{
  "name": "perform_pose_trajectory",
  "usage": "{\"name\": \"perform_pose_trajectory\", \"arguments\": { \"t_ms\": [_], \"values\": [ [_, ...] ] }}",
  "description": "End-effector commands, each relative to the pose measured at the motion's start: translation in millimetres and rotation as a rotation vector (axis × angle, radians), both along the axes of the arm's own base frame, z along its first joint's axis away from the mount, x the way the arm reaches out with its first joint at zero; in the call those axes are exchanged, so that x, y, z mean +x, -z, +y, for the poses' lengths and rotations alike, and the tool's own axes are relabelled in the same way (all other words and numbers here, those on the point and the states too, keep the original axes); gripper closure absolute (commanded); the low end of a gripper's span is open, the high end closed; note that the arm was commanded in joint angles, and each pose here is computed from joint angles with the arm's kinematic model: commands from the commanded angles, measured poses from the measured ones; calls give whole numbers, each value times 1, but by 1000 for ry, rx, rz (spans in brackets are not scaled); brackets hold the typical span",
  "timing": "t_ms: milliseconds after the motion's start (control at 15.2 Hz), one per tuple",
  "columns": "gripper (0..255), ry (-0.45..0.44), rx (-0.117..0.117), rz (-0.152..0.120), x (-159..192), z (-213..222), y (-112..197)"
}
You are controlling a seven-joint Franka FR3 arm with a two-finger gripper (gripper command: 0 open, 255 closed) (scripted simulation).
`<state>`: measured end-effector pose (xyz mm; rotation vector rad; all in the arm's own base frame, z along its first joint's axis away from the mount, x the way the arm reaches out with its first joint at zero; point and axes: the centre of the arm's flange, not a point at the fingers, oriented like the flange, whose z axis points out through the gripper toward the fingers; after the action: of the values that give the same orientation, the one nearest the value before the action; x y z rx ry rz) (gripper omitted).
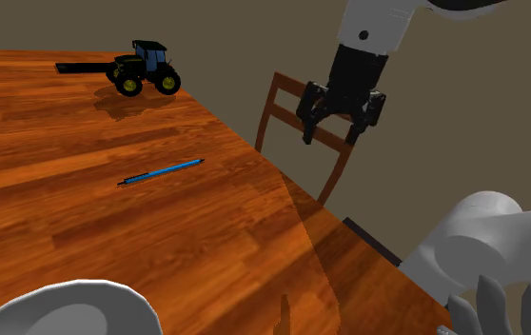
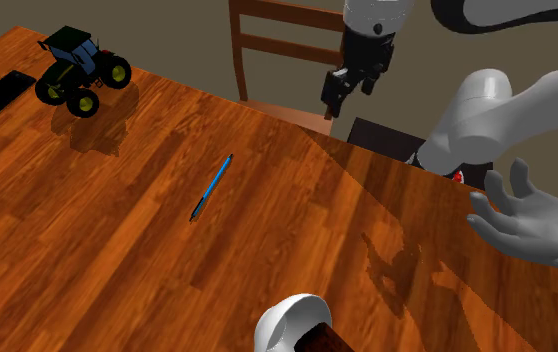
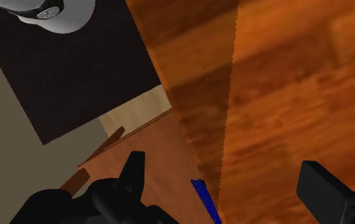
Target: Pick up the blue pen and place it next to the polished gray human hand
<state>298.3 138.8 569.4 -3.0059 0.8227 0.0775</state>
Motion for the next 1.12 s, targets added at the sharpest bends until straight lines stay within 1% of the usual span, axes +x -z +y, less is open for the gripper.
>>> {"name": "perform_pose_trajectory", "arguments": {
  "t_ms": [0,264,528,1056],
  "values": [
    [0,101,-10,-7,9,25,11],
    [0,283,-32,-21,34,70,25],
    [0,466,-54,-36,66,111,40],
    [0,832,-98,-65,151,169,70]
  ]
}}
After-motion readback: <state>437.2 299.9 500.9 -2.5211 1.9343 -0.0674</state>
